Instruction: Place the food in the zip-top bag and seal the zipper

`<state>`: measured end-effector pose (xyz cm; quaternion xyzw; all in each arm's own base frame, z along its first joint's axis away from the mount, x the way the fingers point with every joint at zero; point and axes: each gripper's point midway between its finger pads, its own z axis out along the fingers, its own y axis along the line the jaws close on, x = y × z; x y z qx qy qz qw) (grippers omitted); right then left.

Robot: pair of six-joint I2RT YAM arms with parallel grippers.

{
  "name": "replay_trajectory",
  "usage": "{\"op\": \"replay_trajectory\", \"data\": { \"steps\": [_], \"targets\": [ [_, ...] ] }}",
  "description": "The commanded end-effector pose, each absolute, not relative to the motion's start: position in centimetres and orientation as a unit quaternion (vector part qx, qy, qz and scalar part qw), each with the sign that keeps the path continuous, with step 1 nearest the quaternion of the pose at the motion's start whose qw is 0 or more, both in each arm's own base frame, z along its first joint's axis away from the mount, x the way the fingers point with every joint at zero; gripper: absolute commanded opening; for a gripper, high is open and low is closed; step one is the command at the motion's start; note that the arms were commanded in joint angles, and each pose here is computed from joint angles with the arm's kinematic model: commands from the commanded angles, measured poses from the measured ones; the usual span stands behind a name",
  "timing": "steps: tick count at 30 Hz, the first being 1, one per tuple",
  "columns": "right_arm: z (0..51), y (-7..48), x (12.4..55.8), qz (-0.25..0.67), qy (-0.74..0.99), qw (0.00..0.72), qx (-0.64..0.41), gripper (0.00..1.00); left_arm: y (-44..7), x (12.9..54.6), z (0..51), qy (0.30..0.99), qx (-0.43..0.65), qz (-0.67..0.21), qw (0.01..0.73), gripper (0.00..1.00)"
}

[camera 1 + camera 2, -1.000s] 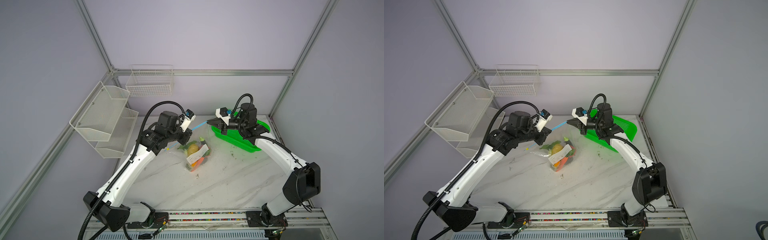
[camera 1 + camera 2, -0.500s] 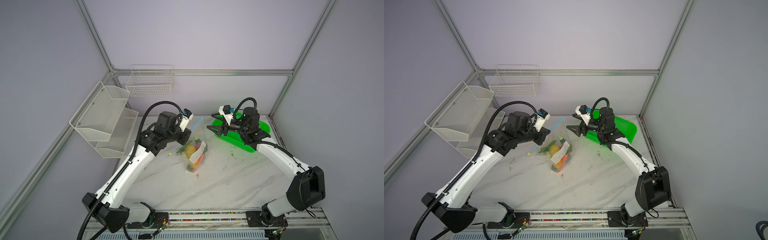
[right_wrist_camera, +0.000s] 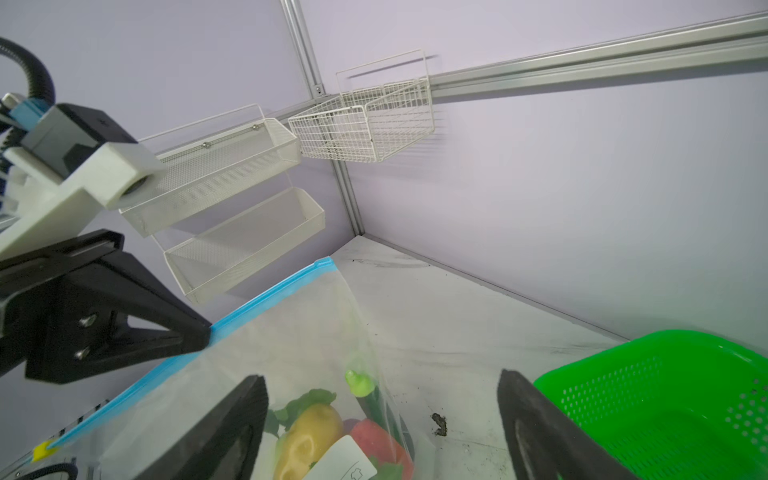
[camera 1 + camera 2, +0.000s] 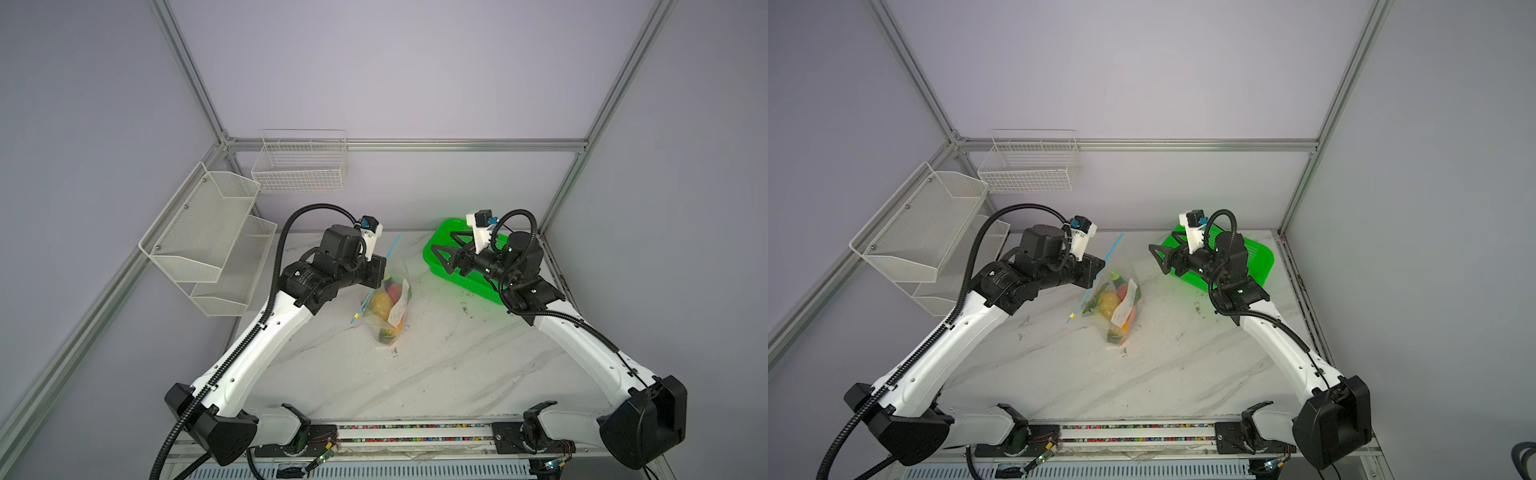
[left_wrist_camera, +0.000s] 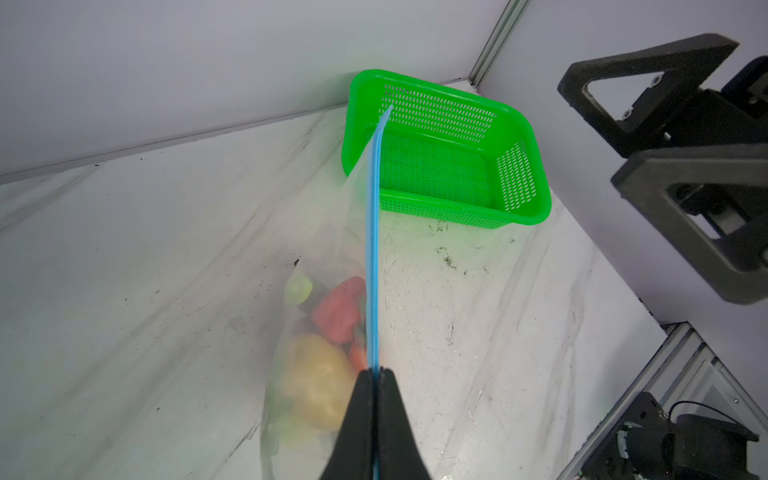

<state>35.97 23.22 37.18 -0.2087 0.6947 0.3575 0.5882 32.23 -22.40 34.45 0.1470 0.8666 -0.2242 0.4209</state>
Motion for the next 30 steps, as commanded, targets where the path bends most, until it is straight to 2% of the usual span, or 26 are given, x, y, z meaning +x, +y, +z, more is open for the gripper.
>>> {"op": "replay_trajectory", "data": {
  "steps": [1,10,12,18,26,30],
  "targets": [
    [37.1,20.9,37.3,0.324,0.724,0.592,-0.138,0.9,-24.1,32.5,40.5,0.823,0.086,-0.296,0.477,0.0],
    [36.7,16.3,39.6,0.233,0.755,0.613,-0.025,0.93,-27.3,31.8,42.4,0.804,0.013,-0.35,0.48,0.0],
    [37.1,15.0,39.7,0.21,0.752,0.625,-0.002,0.97,-28.6,31.5,43.3,0.792,0.004,-0.375,0.483,0.0],
    [39.1,10.3,41.7,0.13,0.738,0.659,0.071,0.97,-33.0,31.6,44.3,0.774,-0.011,-0.423,0.471,0.0],
    [40.9,7.7,43.8,0.104,0.728,0.67,0.098,0.97,-37.8,30.7,43.2,0.76,-0.015,-0.49,0.428,0.0],
    [40.8,8.4,44.1,0.11,0.732,0.668,0.073,0.97,-37.3,31.0,40.5,0.767,-0.034,-0.492,0.411,0.0]
  ]
}}
